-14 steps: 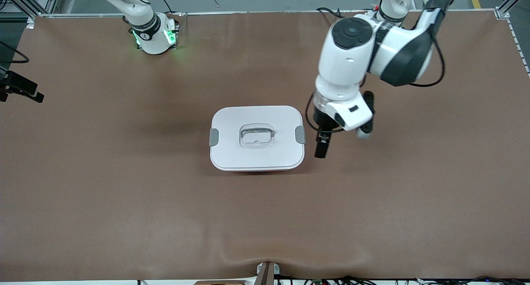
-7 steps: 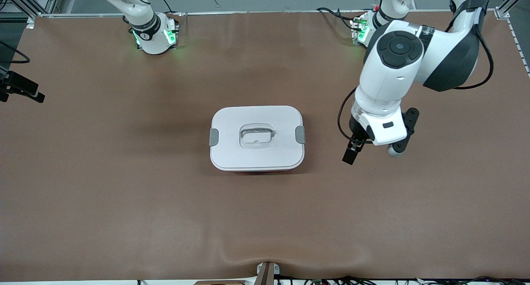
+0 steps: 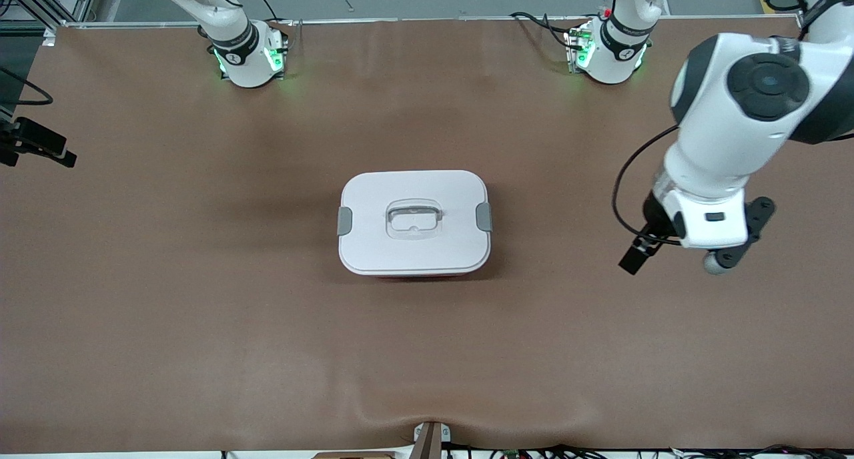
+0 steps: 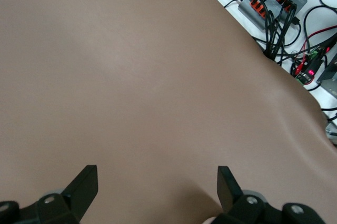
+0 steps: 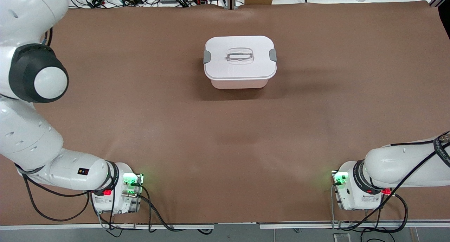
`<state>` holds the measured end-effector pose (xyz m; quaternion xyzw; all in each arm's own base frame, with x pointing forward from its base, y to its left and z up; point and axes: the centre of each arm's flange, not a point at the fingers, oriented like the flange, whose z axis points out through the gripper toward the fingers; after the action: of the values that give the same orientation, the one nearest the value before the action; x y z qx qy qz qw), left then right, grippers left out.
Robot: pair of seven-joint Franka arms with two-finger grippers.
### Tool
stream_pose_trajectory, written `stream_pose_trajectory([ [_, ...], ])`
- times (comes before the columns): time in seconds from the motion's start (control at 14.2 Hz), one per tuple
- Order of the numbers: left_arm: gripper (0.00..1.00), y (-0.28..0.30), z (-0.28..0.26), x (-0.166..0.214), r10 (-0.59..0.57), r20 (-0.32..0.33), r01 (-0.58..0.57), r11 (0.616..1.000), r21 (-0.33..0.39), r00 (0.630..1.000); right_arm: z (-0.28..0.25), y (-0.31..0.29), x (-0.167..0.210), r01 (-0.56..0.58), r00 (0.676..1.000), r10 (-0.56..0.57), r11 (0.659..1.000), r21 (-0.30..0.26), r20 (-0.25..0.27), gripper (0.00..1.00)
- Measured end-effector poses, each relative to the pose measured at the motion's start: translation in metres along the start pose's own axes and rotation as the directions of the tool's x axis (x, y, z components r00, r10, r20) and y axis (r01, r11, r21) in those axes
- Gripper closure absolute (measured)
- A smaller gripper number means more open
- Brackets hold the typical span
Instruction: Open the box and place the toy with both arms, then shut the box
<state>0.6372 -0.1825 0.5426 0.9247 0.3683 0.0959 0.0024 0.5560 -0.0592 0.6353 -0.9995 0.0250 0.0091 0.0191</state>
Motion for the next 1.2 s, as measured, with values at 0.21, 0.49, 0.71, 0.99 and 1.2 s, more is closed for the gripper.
stream_pose_trajectory([
  [0.21,0.00,-0.034,-0.011,0.033,0.110,0.039,-0.111,0.993,0.028,0.993,0.001,-0.005,0.000,-0.003,1.000,0.003,1.000,0.000,0.006,0.00],
  [0.49,0.00,-0.063,-0.046,0.061,0.275,0.072,-0.272,0.961,-0.047,0.959,0.002,-0.007,-0.001,-0.020,1.000,0.020,1.000,0.000,0.013,0.00],
  [0.71,0.00,-0.086,-0.087,0.057,0.465,0.074,-0.463,0.886,-0.041,0.882,0.004,-0.015,-0.002,-0.005,1.000,0.005,1.000,0.001,0.029,0.00],
  [0.99,0.00,-0.128,-0.131,0.054,0.524,0.110,-0.525,0.851,-0.022,0.845,0.005,-0.033,-0.002,0.021,0.999,-0.021,1.000,0.000,0.035,0.00],
  [1.2,0.00,-0.147,-0.155,0.041,0.550,0.129,-0.553,0.833,-0.012,0.825,0.005,-0.040,-0.002,0.033,0.999,-0.033,0.999,0.000,0.035,0.00],
])
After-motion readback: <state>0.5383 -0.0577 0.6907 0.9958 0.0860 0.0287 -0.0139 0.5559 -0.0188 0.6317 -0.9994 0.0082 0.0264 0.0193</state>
